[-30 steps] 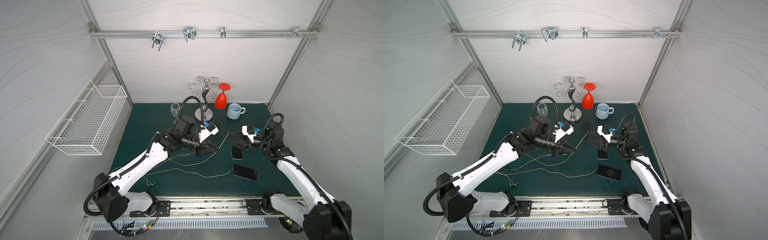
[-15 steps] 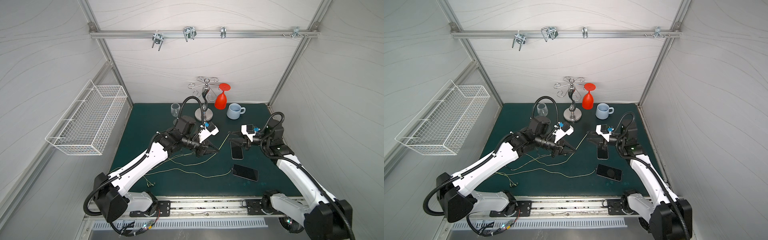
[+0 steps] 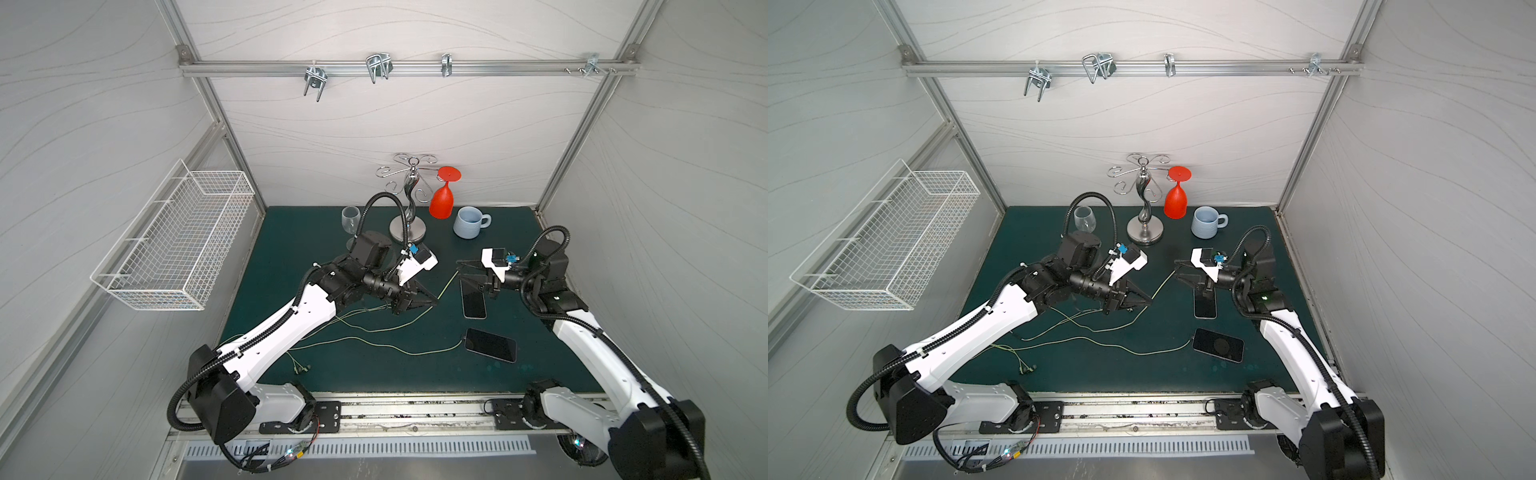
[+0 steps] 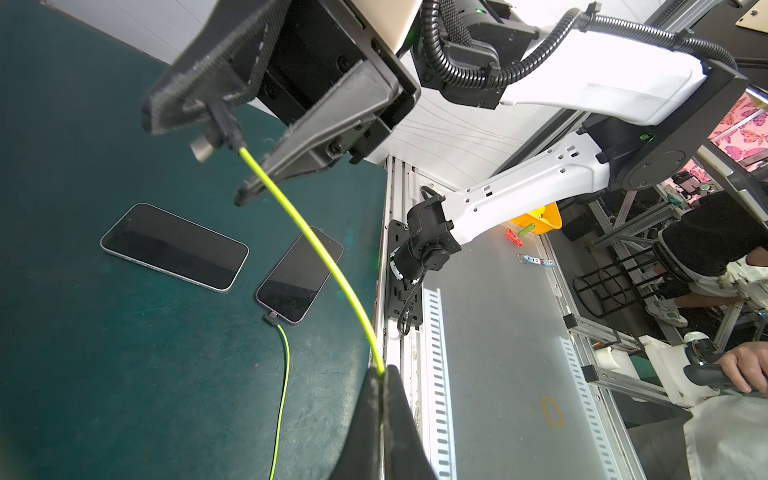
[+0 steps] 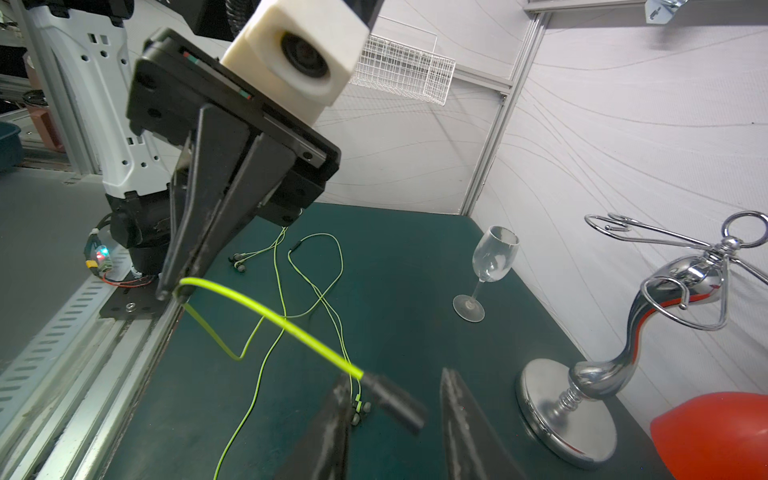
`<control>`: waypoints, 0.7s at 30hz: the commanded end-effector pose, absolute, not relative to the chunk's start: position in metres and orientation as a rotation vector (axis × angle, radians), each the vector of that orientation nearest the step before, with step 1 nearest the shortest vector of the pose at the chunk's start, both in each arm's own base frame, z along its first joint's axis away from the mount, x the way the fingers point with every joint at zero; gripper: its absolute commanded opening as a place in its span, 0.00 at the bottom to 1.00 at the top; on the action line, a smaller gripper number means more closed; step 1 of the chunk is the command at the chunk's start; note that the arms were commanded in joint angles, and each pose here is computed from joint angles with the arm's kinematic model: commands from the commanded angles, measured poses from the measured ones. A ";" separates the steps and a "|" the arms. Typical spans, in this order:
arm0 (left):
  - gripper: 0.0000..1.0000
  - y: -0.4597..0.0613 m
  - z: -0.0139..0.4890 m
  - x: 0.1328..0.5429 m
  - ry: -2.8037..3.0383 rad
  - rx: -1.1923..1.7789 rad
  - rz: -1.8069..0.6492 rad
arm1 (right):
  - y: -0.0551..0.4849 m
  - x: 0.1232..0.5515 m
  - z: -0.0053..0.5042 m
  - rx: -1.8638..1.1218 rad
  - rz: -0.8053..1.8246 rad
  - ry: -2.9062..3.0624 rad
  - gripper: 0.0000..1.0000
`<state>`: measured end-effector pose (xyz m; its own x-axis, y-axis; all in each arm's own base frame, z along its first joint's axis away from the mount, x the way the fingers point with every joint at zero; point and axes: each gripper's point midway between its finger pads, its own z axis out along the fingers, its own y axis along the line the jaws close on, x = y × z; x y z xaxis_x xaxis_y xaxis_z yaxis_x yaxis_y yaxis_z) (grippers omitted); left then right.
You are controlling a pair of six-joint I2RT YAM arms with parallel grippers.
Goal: Plug wired earphones into phones
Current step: Pick up the wired earphone from the center of the board.
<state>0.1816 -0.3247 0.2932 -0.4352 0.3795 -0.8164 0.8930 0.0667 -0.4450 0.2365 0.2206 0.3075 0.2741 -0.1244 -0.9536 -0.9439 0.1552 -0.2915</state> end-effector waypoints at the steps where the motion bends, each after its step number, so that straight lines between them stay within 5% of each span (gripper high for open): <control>1: 0.00 -0.327 0.313 0.180 1.785 1.283 -1.371 | 0.222 0.239 0.312 -1.263 0.806 1.112 0.38; 11: 0.00 -0.328 0.312 0.181 1.786 1.283 -1.369 | 0.224 0.225 0.310 -1.322 0.866 1.076 0.35; 21: 0.00 -0.327 0.309 0.184 1.788 1.286 -1.335 | 0.223 0.218 0.308 -1.342 0.872 1.074 0.14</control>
